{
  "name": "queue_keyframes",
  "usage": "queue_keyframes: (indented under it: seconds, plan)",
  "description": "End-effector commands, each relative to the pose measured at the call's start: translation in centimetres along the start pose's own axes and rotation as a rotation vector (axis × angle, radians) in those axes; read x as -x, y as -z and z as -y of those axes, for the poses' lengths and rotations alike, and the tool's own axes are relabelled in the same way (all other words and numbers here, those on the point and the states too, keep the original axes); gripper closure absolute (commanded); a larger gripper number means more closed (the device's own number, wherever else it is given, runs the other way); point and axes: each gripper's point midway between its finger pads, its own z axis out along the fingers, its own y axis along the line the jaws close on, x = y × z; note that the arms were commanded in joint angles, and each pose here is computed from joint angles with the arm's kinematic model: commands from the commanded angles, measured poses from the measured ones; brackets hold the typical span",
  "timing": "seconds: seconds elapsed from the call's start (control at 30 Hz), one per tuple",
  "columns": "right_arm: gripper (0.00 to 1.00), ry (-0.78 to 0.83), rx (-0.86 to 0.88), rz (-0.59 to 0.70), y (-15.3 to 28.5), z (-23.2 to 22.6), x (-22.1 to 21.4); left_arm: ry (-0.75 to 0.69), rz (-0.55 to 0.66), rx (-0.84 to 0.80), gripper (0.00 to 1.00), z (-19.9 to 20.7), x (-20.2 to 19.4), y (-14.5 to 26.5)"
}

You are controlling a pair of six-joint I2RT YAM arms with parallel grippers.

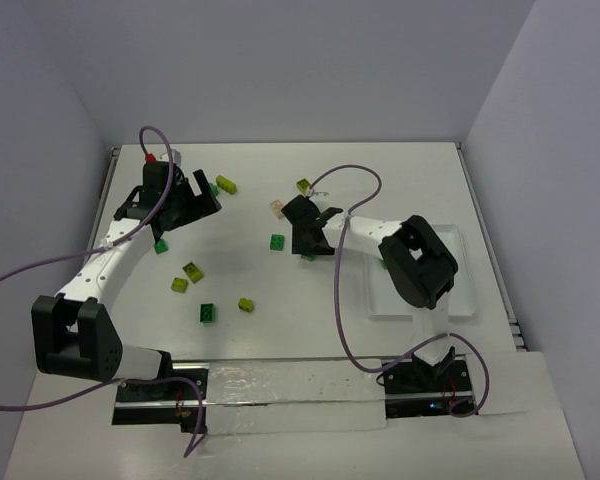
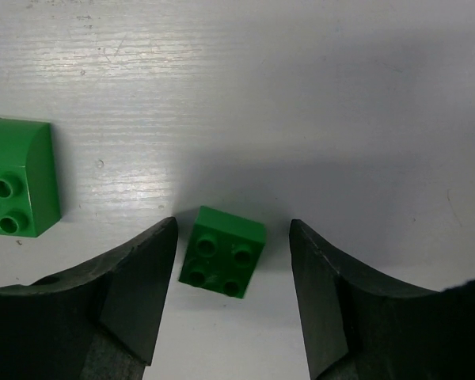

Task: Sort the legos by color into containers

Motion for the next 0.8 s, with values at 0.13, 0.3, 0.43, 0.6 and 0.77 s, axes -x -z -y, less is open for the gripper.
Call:
queue_keyframes:
  seconds: [0.13, 0.3, 0.43, 0.6, 0.77]
  plan:
    - [0.51, -0.025, -0.013, 0.070, 1.2, -0.4, 0.8, -0.002, 0.048, -0.035, 0.01, 1.0, 1.2, 0.4]
    - [0.76, -0.019, 0.006, 0.085, 2.1, -0.7, 1.4, -0.006, 0.051, -0.028, 0.01, 0.9, 1.2, 0.5]
    - [0.78, -0.019, -0.006, 0.167, 4.7, 0.8, 3.4, -0.002, 0.049, -0.028, 0.01, 0.8, 1.2, 0.5]
    - [0.77, -0.063, -0.052, 0.248, 7.1, 5.4, 4.8, -0.003, 0.052, -0.033, 0.01, 0.9, 1.2, 0.6]
    - [0.76, -0.166, -0.091, 0.290, 8.9, 11.0, 5.1, -0.004, 0.054, -0.037, 0.01, 1.0, 1.3, 0.6]
